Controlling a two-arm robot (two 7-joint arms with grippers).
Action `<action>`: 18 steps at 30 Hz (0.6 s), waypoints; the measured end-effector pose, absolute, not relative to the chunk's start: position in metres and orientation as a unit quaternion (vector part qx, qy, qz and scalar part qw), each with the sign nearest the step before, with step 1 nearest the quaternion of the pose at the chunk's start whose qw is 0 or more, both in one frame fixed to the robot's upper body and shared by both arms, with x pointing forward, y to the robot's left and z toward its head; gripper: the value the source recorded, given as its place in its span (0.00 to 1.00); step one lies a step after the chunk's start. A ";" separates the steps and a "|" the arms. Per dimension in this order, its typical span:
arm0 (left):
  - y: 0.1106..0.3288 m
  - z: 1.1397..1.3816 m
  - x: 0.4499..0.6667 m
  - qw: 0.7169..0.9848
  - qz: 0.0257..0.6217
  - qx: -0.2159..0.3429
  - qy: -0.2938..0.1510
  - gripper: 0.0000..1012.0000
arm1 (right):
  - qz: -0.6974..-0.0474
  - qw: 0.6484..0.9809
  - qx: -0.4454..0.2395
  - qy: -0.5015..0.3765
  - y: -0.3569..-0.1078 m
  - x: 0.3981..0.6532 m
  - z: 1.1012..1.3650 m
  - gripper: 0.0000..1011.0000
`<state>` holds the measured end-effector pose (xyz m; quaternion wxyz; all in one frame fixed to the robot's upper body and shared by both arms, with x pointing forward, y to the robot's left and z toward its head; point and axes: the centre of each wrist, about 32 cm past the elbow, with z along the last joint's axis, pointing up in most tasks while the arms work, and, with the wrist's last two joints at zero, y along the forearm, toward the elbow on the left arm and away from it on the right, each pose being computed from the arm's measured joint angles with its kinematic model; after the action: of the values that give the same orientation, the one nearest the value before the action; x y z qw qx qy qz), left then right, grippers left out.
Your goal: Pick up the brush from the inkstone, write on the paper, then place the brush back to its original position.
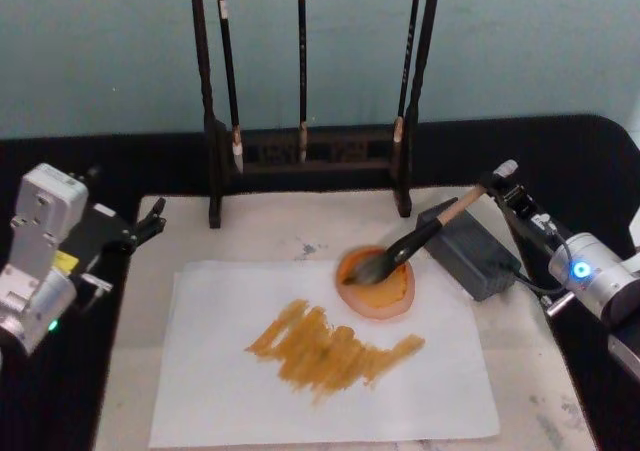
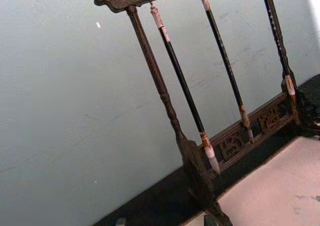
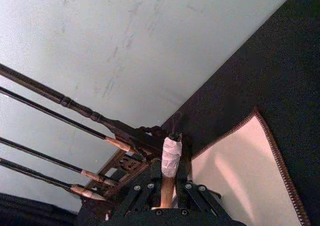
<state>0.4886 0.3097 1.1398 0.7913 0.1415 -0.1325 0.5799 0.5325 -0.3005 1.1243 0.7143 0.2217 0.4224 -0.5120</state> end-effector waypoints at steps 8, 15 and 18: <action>0.310 1.140 0.489 0.791 0.580 0.141 -0.132 1.00 | -0.500 0.724 0.220 0.422 -0.305 0.531 1.138 0.17; 0.310 1.140 0.489 0.791 0.580 0.141 -0.132 1.00 | -0.488 0.728 0.226 0.426 -0.308 0.530 1.151 0.17; 0.310 1.140 0.489 0.791 0.580 0.141 -0.132 1.00 | -0.480 0.732 0.228 0.425 -0.309 0.531 1.159 0.17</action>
<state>0.4886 0.3097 1.1398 0.7913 0.1415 -0.1324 0.5799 0.5305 -0.3089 1.1587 0.7325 0.2282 0.4250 -0.4804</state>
